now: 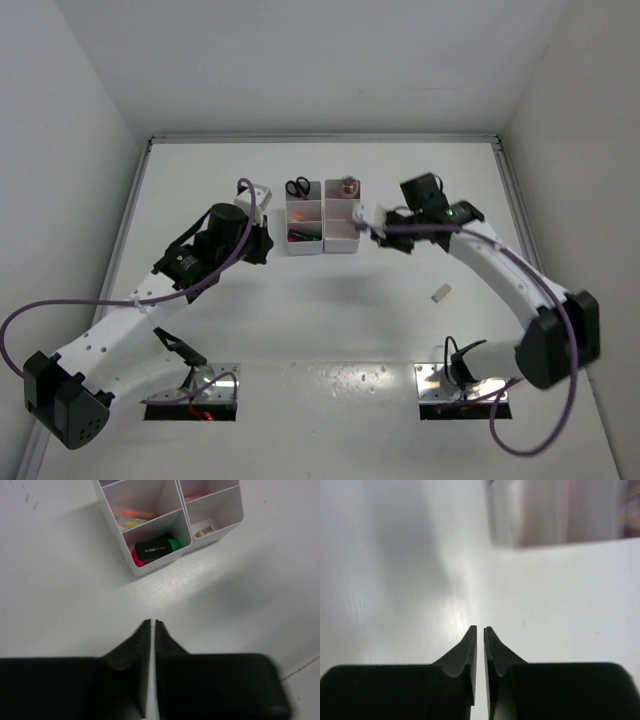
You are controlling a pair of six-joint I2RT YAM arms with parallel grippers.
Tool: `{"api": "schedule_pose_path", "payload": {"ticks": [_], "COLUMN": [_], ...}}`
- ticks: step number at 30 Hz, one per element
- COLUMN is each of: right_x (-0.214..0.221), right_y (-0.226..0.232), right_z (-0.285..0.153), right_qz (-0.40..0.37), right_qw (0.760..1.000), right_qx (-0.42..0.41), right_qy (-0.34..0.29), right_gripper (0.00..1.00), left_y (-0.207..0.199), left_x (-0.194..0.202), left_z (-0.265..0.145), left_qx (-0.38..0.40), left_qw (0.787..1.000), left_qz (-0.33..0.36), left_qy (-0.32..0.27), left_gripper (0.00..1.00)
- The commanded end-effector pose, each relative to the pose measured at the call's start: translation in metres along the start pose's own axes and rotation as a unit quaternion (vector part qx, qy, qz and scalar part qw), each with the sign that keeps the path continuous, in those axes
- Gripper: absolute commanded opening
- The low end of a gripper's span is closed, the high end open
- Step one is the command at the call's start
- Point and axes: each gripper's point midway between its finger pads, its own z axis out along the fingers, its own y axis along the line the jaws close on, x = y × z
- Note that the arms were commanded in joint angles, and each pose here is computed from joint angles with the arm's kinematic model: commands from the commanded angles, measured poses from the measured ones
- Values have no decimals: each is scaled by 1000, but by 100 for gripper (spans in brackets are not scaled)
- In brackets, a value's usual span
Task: Sort the stationery into containers
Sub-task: Pick up the stationery from the corner of the board.
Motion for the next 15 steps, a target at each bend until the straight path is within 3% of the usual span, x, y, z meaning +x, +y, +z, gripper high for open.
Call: {"api": "schedule_pose_path", "payload": {"ticks": [1, 2, 3, 5, 6, 7, 8, 15], "right_x": [97, 112, 125, 145, 153, 159, 160, 189], "right_y": [32, 29, 33, 41, 44, 50, 49, 55], "right_z": [-9, -15, -17, -27, -30, -34, -39, -49], "right_qz": [-246, -264, -256, -248, -241, -238, -240, -279], "right_qw": [958, 947, 946, 939, 938, 935, 933, 909], "right_qx": [-47, -36, -38, -53, -58, -68, -62, -90], "right_qy": [142, 179, 194, 232, 243, 253, 262, 298], "right_gripper": [11, 14, 16, 24, 37, 37, 71, 70], "left_y": [-4, -4, -4, -4, -4, -5, -4, -4], "left_x": [-11, -11, -11, -13, -13, -15, -11, -13], "left_z": [-4, -4, -4, -6, -6, -9, -7, -9], "left_qx": [15, 15, 15, 16, 16, 17, 16, 17], "left_qw": [1000, 1000, 1000, 1000, 1000, 999, 1000, 999], "left_qz": [-2, -2, -2, -2, -2, -3, -2, -3], "left_qy": [-22, -22, -22, -27, -27, -31, -27, -31], "left_gripper": [22, 38, 64, 76, 76, 78, 78, 79]}}
